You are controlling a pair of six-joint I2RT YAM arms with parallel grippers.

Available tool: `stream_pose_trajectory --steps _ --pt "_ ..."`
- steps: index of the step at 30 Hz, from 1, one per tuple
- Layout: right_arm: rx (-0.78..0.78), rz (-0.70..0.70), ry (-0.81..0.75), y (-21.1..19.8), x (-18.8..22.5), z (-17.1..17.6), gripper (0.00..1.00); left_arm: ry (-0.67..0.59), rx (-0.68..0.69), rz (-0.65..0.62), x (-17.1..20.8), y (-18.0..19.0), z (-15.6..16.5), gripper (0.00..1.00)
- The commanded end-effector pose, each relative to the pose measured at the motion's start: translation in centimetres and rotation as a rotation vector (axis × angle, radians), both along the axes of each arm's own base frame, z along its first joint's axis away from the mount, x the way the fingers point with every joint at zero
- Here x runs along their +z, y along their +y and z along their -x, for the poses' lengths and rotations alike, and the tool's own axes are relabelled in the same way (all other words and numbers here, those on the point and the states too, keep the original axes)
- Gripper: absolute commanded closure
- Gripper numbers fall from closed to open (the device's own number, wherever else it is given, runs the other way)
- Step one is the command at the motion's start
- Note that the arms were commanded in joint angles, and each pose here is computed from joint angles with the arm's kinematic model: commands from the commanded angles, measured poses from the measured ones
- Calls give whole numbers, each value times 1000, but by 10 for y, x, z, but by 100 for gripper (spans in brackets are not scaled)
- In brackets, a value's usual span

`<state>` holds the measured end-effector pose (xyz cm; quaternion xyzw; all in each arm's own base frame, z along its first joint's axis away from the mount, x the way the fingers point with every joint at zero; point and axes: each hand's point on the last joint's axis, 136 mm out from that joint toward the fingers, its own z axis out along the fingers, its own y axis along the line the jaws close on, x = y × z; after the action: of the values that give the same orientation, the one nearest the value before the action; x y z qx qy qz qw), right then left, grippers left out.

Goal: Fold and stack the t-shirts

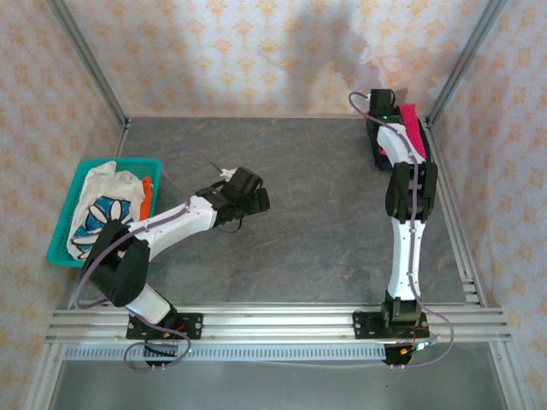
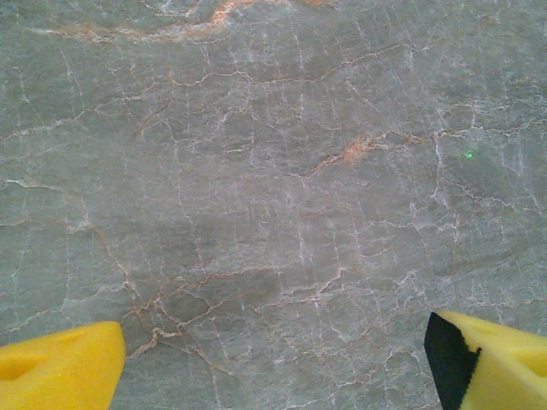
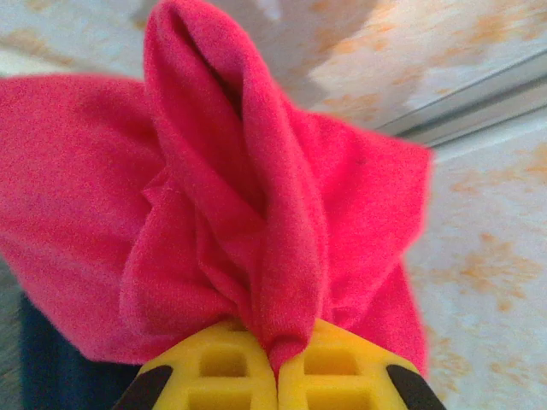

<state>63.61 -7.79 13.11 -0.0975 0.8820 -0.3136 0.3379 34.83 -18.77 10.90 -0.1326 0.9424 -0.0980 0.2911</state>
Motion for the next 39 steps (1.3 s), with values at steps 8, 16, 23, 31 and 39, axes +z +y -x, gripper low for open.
stream_pose_trajectory --steps 8,16,23,31,39 --pt "64 -282 27 26 9 19 43 -14 -2 -7 1 -1 1 8" --pt "27 -547 -220 20 71 39 18 -68 -25 9 12 -4 -2 8" --pt "-24 -722 -447 17 95 85 6 -258 -4 -154 63 30 -13 0" --pt "-73 -804 -596 15 93 144 0 -456 52 -279 95 83 -10 0" --pt "-133 -860 -617 -18 80 128 0 -578 125 -302 95 139 17 0"
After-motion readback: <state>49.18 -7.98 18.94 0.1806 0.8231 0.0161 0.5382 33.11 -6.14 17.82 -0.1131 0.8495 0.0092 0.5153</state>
